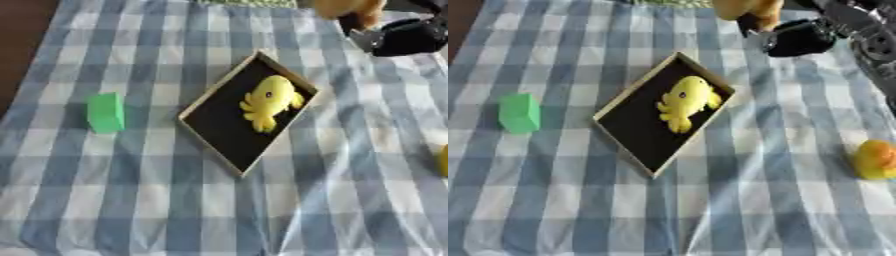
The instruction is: Pick up objects on the table and place them in the box.
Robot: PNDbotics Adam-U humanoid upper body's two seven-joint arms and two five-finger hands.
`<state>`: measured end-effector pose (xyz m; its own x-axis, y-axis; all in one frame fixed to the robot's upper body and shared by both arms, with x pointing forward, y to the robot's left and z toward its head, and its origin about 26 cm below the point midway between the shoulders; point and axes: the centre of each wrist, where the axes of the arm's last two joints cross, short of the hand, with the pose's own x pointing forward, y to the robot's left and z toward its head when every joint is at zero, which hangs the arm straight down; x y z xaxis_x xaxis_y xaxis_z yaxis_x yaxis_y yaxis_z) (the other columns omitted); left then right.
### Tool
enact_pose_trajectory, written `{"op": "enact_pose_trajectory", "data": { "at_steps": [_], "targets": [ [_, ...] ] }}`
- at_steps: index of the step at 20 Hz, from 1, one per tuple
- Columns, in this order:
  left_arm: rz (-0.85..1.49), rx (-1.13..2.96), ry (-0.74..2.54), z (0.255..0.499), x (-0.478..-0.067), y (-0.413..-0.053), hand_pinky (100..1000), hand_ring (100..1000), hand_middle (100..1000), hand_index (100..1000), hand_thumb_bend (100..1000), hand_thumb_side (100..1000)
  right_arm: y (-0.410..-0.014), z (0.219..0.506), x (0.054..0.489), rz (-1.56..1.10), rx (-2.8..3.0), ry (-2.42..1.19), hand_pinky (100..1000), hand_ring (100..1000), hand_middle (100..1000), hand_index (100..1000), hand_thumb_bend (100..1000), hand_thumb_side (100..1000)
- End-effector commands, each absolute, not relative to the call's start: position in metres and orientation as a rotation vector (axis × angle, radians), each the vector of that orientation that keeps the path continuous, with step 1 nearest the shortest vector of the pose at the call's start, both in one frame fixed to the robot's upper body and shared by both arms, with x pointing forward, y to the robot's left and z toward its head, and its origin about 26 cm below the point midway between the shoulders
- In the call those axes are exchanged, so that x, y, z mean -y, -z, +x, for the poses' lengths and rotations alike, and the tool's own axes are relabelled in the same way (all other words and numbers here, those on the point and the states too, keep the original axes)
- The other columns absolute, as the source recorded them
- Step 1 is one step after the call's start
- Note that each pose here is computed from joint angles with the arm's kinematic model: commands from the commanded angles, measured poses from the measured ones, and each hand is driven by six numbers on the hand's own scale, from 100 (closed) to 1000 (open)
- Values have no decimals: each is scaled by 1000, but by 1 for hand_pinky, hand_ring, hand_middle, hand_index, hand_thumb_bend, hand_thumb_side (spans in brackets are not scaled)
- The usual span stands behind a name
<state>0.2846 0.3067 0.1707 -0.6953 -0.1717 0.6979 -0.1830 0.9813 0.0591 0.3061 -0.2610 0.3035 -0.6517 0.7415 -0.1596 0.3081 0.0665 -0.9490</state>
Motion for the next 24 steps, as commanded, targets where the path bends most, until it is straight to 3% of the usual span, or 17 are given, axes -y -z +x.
{"op": "enact_pose_trajectory", "data": {
  "at_steps": [1,5,11,24],
  "targets": [
    [237,2380,6,284,-306,-179,693,815,702,813,100,716,-305,300,242,-967,2032,-1705,882,771,602,735,100,100],
    [232,2377,3,284,-306,-178,693,816,702,813,100,717,-294,302,219,-970,2038,-1766,884,772,624,745,158,100],
    [226,2374,2,284,-305,-177,693,816,702,813,100,718,-268,304,195,-956,1968,-1821,880,777,624,745,114,100],
    [204,2361,4,283,-303,-175,693,818,702,813,100,721,-204,340,183,-883,1775,-1891,874,803,662,766,100,100]
  ]
}}
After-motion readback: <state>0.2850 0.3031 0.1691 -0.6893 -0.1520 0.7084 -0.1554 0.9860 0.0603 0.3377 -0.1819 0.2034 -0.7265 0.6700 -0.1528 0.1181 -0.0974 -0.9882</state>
